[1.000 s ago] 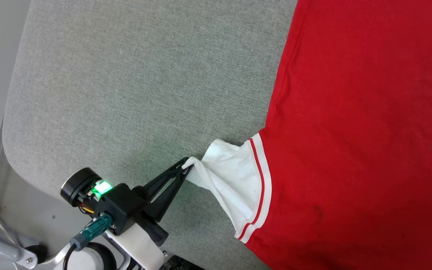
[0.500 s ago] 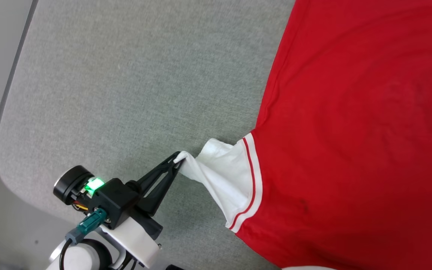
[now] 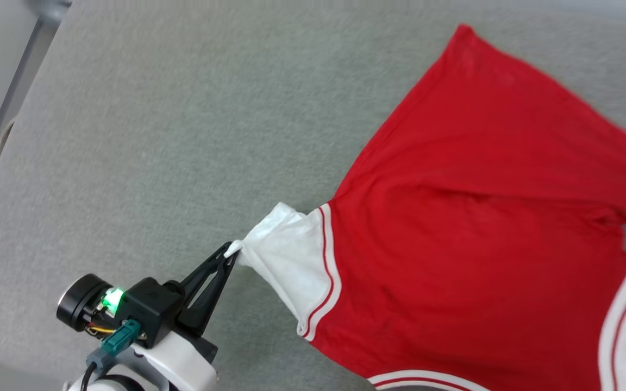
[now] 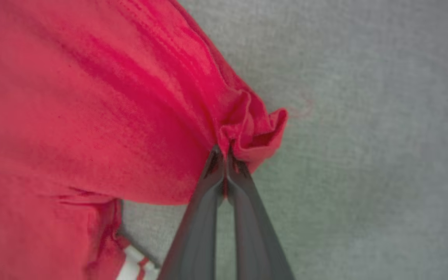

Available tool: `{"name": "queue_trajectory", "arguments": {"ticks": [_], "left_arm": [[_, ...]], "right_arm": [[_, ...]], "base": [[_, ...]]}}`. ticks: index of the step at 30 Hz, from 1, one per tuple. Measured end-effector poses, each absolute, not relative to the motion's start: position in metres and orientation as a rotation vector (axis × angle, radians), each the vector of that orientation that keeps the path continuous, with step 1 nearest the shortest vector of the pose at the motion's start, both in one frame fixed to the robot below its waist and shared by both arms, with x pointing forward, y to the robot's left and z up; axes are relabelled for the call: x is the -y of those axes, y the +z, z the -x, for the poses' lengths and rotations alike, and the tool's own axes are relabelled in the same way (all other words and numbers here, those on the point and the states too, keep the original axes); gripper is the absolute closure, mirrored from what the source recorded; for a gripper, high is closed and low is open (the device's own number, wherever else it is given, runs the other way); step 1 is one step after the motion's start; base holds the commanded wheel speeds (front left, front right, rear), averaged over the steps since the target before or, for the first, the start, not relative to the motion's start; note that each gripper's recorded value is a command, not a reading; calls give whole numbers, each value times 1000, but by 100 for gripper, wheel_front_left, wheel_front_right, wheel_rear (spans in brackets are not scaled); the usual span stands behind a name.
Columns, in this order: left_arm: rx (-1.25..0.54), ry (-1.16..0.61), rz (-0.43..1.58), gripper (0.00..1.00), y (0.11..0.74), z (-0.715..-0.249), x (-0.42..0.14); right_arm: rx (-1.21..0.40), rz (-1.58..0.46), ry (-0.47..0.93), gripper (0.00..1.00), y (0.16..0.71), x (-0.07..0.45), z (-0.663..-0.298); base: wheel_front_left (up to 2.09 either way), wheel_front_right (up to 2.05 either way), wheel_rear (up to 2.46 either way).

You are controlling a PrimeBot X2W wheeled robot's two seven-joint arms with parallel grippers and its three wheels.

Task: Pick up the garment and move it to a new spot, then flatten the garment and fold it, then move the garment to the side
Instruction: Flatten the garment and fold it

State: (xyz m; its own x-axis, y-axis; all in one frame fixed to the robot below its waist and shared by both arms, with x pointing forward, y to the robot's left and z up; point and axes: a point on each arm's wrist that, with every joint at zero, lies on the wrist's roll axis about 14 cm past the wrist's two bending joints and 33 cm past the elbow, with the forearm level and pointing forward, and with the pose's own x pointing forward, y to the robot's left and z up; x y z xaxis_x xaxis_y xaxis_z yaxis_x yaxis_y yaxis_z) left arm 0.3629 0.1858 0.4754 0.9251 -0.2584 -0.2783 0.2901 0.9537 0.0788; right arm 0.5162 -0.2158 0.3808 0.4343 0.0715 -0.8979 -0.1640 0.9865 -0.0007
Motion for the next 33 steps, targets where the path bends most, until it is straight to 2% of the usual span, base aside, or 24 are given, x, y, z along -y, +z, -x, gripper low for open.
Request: {"name": "queue_trajectory", "arguments": {"ticks": [10,19,23,28,29,30,33], "left_arm": [[-165,-307,-69,100,502,-361,-163],[-97,-322,-12,100,515,-363,-142],[-85,-323,9,100,516,-363,-136],[-86,-324,21,100,516,-361,-134],[-87,-324,21,100,516,-361,-134],[-87,-324,21,100,516,-360,-134],[-85,-321,20,100,516,-359,-135]], "right_arm": [[-1126,32,100,100,405,256,-419],[-1159,-40,49,100,403,272,-337],[-1173,-91,28,100,394,272,-318],[-1168,-111,28,99,391,269,-315],[-1157,-114,27,3,391,269,-317],[-1147,-116,27,0,392,268,-319],[-1120,-120,44,0,397,265,-328]], "base": [[0,0,0],[0,0,0],[0,0,0],[0,0,0],[0,0,0],[0,0,0],[0,0,0]]}}
